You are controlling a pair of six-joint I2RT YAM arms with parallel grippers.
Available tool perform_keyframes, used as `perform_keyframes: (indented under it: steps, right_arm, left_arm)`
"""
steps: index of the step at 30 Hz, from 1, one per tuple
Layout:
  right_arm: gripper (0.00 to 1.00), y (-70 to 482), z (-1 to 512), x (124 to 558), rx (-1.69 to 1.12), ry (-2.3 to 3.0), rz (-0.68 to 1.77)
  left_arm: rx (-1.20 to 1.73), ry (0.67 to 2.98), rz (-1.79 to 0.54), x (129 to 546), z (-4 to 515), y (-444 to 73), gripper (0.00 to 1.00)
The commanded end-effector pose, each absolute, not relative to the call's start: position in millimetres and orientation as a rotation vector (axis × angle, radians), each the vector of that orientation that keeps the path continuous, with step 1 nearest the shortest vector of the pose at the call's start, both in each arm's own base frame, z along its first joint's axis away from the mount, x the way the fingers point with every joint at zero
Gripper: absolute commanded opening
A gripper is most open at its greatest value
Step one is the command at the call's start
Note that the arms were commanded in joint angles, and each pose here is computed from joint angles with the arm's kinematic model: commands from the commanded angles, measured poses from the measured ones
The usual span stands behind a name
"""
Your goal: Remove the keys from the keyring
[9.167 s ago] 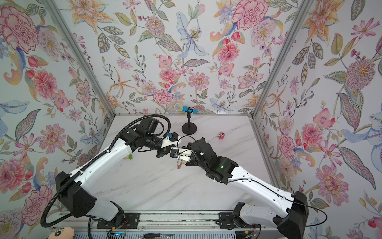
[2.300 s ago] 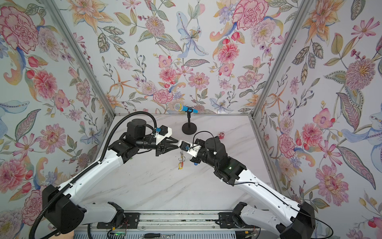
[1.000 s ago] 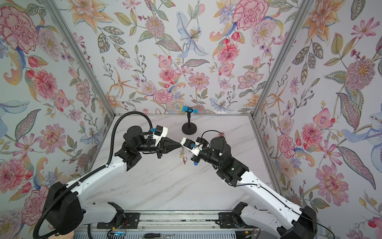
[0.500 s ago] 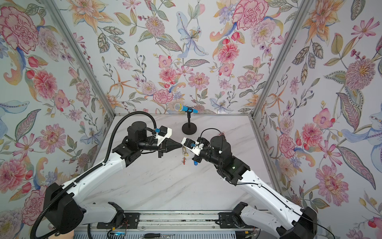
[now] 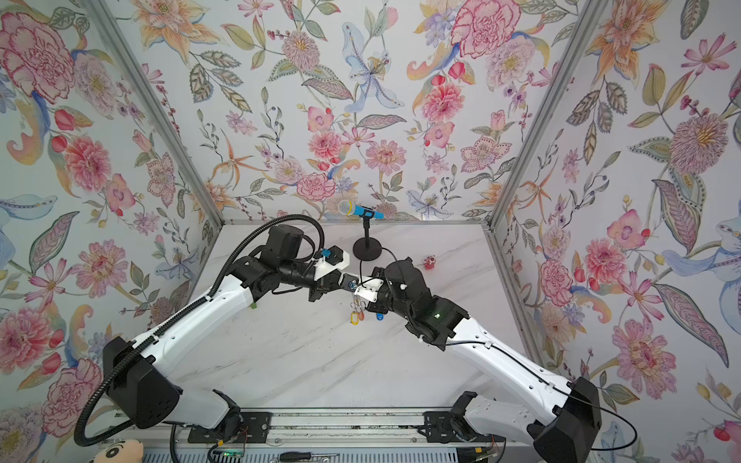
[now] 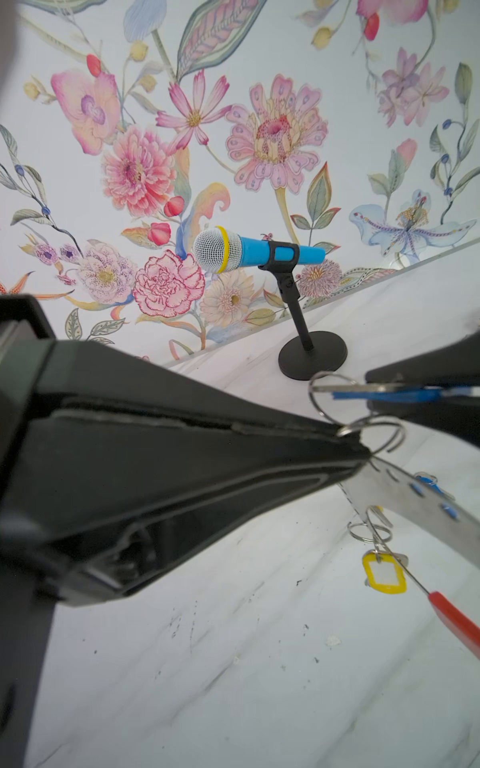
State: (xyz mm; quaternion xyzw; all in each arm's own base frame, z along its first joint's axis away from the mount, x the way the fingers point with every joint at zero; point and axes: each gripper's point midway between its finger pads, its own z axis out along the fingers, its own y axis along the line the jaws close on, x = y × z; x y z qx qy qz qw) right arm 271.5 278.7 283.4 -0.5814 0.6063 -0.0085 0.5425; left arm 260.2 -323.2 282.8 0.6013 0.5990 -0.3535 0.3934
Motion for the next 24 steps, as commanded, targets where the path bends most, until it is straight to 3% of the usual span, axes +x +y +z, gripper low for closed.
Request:
perform_keyframes:
  steps: [1, 6, 17, 24]
  right_arm:
    - [0.00, 286, 292, 282, -1.379, 1.406, -0.128]
    - [0.00, 286, 279, 290, -1.378, 1.421, -0.233]
    - [0.00, 293, 280, 284, -1.346, 1.410, -0.170]
    - [0.00, 284, 301, 267, -1.258, 1.378, 0.050]
  left_arm:
    - [1.569, 1.394, -0.999, 238, 309, -341, 0.00]
    - [1.503, 1.412, -1.047, 241, 315, -346, 0.00]
    - [1.453, 1.549, -1.002, 256, 296, -349, 0.00]
    - [1.394, 1.552, -0.960, 266, 301, -333, 0.14]
